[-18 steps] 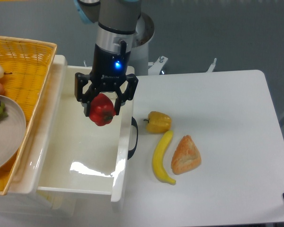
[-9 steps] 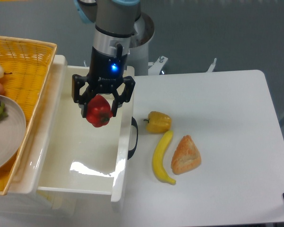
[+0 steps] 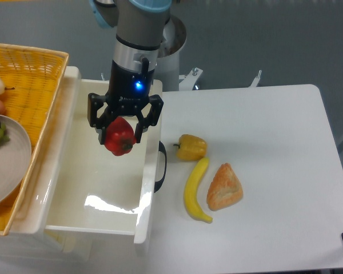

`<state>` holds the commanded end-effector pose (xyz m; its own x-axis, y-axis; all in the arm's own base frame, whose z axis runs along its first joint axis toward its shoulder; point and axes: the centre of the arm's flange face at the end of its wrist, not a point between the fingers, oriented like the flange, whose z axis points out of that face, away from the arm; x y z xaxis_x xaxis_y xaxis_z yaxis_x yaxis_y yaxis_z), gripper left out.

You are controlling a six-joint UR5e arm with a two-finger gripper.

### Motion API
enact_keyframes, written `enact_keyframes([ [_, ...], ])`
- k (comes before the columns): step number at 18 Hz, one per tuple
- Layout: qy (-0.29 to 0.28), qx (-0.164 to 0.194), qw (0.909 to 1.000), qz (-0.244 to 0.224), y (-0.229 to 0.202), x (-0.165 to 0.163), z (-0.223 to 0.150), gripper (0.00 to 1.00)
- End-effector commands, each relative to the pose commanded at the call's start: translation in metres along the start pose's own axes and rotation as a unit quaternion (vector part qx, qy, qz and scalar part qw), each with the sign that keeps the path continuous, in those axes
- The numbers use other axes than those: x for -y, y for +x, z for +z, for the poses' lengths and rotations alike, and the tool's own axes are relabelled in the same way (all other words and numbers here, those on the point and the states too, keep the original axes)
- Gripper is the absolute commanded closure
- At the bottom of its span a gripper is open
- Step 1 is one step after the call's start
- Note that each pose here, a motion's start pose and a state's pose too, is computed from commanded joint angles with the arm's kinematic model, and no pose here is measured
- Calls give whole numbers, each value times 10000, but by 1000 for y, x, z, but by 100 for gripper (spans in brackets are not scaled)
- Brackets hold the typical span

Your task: Place the red pepper in the upper white drawer

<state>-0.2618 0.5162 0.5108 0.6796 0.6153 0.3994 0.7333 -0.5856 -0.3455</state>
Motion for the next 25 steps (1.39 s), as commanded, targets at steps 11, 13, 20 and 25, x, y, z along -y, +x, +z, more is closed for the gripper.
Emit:
enact_keyframes([
  [11,18,29,10000,21,-2,3,5,45],
  [13,41,21,10000,31,-3,3,4,45],
  [20,25,28,10000,17,-4,3,9,74],
  [25,20,10,10000,61,-3,4,11,42],
])
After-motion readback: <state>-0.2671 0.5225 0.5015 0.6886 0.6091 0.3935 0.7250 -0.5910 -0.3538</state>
